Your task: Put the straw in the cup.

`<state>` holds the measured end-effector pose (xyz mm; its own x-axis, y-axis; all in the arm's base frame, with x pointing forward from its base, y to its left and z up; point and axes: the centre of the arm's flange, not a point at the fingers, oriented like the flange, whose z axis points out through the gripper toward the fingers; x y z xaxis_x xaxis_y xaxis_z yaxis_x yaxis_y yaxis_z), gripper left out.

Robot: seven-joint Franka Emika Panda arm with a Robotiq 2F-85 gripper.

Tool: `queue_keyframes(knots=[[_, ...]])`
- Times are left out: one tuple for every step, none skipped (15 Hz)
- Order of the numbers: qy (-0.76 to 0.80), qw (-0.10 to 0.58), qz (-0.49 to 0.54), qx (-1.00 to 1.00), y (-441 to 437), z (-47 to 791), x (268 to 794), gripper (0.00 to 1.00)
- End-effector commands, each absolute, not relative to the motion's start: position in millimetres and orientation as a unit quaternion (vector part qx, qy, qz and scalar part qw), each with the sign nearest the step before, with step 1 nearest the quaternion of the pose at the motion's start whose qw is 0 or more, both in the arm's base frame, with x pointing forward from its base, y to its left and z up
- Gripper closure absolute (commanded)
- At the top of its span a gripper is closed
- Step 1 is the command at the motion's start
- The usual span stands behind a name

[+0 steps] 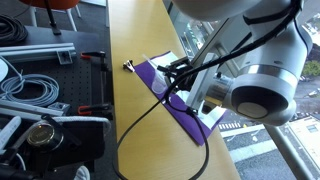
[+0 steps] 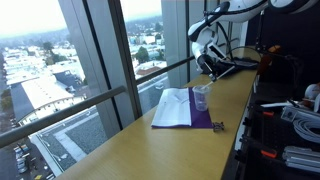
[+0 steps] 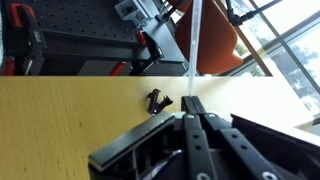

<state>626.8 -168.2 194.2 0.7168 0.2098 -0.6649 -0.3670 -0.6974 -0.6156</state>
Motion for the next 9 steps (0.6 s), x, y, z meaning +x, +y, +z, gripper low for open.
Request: queue_keyframes(knots=[[0.059, 0.408, 0.385, -0.826, -173, 192, 642, 1.00], [0.061, 0.409, 0.387, -0.824, -173, 189, 643, 1.00], [0.063, 0.412, 0.389, -0.822, -172, 187, 644, 1.00], [0.064, 0.416, 0.393, -0.818, -173, 185, 645, 1.00], [0.065, 0.418, 0.396, -0.815, -173, 183, 647, 1.00], [0.066, 0.420, 0.398, -0.813, -174, 182, 647, 1.00], [0.067, 0.423, 0.399, -0.811, -176, 181, 649, 1.00], [0.068, 0.426, 0.401, -0.808, -181, 181, 649, 1.00], [0.069, 0.428, 0.403, -0.806, -186, 180, 650, 1.00]])
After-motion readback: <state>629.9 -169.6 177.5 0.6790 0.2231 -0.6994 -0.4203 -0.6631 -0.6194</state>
